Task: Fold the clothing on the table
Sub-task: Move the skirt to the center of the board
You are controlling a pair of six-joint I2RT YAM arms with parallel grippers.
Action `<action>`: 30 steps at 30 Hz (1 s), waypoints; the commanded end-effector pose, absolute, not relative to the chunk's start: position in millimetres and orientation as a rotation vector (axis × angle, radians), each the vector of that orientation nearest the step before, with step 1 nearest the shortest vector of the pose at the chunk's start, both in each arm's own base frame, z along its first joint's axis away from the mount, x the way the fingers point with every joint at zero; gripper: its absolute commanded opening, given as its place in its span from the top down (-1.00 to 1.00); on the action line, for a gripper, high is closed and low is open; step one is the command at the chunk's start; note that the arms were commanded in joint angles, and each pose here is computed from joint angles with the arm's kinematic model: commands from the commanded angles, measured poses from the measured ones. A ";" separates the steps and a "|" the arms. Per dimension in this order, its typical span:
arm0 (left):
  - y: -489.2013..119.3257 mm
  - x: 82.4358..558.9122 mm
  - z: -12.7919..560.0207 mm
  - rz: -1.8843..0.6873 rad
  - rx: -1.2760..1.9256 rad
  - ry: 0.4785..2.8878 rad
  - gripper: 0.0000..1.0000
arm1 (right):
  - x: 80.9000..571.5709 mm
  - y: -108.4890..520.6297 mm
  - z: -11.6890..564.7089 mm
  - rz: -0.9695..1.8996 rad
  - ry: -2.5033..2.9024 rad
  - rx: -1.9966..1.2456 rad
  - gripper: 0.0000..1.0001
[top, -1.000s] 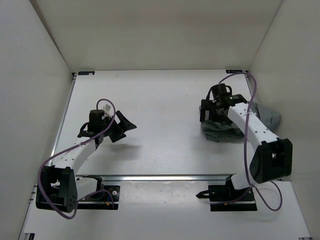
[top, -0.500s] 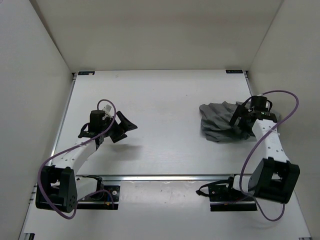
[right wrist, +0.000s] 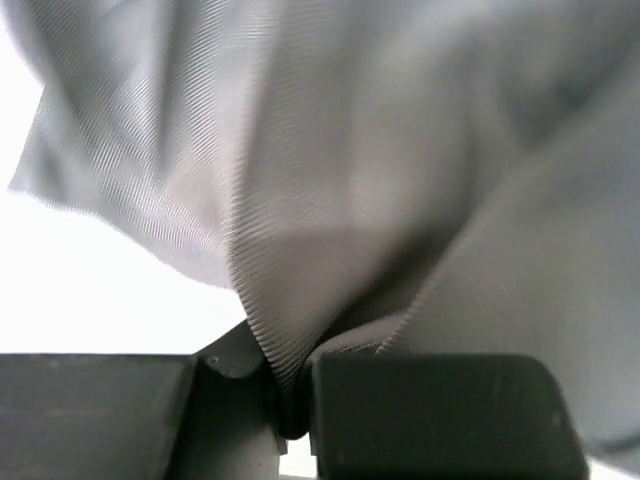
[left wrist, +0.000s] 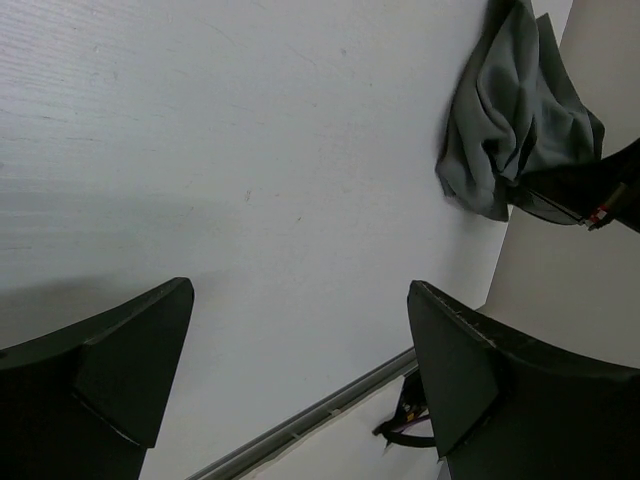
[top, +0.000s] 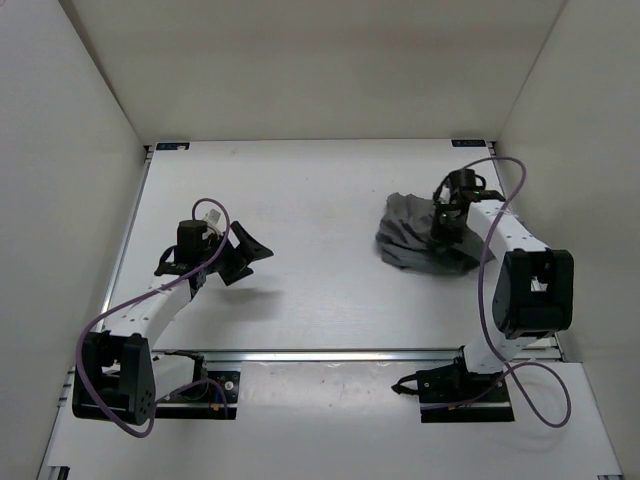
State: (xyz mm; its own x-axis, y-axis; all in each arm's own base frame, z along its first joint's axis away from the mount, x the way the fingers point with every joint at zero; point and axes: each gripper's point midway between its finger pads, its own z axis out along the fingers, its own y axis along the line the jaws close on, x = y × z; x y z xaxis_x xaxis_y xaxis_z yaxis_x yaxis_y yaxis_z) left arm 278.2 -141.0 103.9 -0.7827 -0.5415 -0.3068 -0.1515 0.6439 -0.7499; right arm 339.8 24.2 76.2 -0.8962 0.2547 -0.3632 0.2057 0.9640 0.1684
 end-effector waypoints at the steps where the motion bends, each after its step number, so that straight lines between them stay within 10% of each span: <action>1: -142.5 281.1 114.8 -1.037 -0.512 2.311 -0.97 | 345.7 107.5 138.0 0.558 2.602 0.166 0.99; 12: -130.2 300.9 179.8 -1.134 -0.532 2.133 -0.98 | 328.8 245.2 314.5 0.918 2.222 -0.098 1.00; 17: -128.1 306.7 207.6 -1.092 -0.457 2.141 -0.97 | 313.0 246.7 265.3 0.921 2.362 -0.073 0.99; 21: -144.5 295.4 206.3 -1.044 -0.313 2.129 -0.98 | 307.4 240.0 224.1 0.879 2.472 -0.090 0.26; 27: -190.8 258.2 207.0 -1.235 -0.159 1.997 -0.97 | 315.6 196.1 171.7 0.715 2.575 -0.024 0.17; 30: -211.6 245.0 205.0 -1.307 -0.126 1.984 -0.30 | 321.4 172.9 150.7 0.622 2.616 0.025 0.17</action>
State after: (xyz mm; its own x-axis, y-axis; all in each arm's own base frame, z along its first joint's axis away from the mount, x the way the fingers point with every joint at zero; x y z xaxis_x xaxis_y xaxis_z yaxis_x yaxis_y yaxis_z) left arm 245.5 -193.9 177.4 -0.7660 -0.4360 -0.4724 0.1899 0.5486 -0.8143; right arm 309.9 194.5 162.6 -0.9113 0.1231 -0.3930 -0.0952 0.8654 0.4919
